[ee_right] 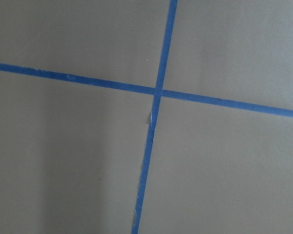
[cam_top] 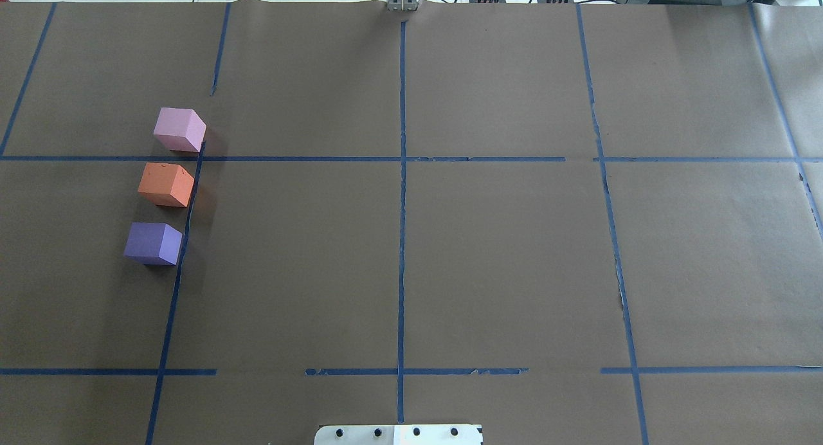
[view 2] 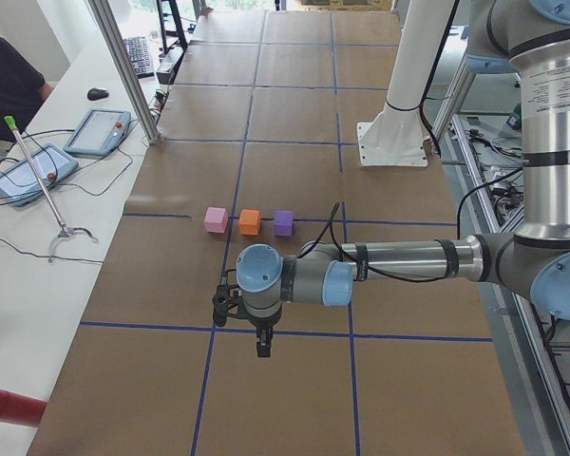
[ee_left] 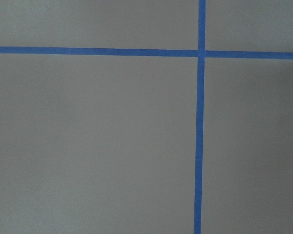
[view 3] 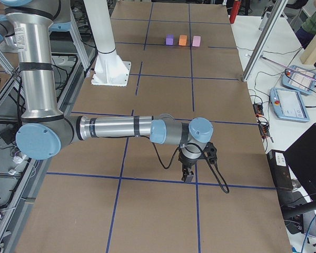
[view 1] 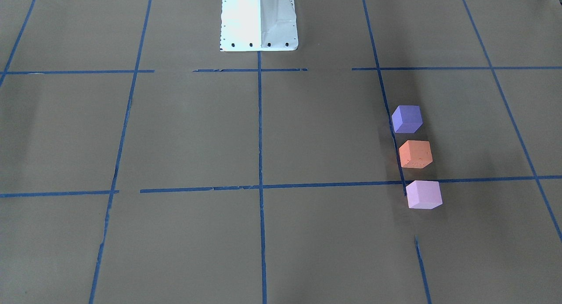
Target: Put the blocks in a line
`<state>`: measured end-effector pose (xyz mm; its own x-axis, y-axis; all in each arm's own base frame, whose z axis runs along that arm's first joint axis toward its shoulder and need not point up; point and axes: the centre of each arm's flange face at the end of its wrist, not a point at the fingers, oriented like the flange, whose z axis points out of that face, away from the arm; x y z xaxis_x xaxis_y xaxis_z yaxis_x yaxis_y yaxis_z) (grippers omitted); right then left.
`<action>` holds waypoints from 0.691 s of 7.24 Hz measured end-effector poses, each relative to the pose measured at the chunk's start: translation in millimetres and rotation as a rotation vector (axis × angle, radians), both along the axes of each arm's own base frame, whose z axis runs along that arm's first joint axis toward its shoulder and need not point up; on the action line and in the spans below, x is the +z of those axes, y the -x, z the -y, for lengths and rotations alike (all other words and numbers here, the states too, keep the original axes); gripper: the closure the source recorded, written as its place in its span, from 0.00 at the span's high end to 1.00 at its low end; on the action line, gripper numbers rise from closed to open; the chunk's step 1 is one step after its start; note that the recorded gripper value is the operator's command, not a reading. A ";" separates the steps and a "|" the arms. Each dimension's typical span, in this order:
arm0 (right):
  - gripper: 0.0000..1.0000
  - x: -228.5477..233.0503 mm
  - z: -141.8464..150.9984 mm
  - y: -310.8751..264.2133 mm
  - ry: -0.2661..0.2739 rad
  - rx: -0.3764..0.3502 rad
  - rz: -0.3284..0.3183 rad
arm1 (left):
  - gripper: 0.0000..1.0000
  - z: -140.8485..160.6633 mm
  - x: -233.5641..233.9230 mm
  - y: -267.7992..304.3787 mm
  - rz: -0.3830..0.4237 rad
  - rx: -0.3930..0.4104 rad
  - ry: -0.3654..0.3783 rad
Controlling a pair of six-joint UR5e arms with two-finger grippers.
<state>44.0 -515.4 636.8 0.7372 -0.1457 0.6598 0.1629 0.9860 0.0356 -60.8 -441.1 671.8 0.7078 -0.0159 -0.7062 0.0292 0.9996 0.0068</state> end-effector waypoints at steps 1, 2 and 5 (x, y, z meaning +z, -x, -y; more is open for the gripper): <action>1.00 0.0 0.0 0.0 0.000 0.000 0.000 | 1.00 6.2 -6.3 3.5 0.000 0.006 -0.010; 1.00 0.0 0.0 0.0 0.000 0.000 0.000 | 1.00 8.9 -9.2 5.2 0.000 0.008 -0.017; 1.00 0.0 0.0 0.0 0.000 0.000 0.000 | 1.00 10.9 -14.6 6.4 -0.002 0.009 -0.032</action>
